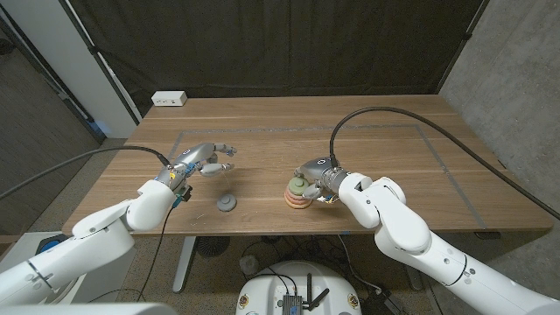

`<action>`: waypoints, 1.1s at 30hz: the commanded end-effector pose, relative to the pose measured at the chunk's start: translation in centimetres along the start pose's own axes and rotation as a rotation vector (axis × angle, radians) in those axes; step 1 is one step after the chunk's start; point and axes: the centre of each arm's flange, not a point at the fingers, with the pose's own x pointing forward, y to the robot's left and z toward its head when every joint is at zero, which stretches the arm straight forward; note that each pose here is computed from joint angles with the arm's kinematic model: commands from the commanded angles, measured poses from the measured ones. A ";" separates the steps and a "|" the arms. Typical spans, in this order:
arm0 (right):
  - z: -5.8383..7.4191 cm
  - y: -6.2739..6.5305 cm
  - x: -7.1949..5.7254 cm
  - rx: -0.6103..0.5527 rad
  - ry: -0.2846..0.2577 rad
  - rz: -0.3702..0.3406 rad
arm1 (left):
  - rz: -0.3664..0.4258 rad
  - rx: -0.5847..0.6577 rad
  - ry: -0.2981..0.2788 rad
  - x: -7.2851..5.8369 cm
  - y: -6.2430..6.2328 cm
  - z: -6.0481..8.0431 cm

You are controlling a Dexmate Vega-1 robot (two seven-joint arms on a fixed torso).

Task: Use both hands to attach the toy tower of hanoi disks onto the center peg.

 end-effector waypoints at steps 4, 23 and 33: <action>-0.5 -0.3 -0.7 0.008 0.019 -0.013 | 0.007 -0.011 0.008 0.1 -0.1 0.0; -3.9 0.0 -4.2 0.147 0.155 -0.111 | 0.043 -0.042 0.022 0.1 0.6 1.1; -5.5 0.8 -6.3 0.209 0.218 -0.201 | 0.064 -0.028 0.053 -1.2 0.8 1.8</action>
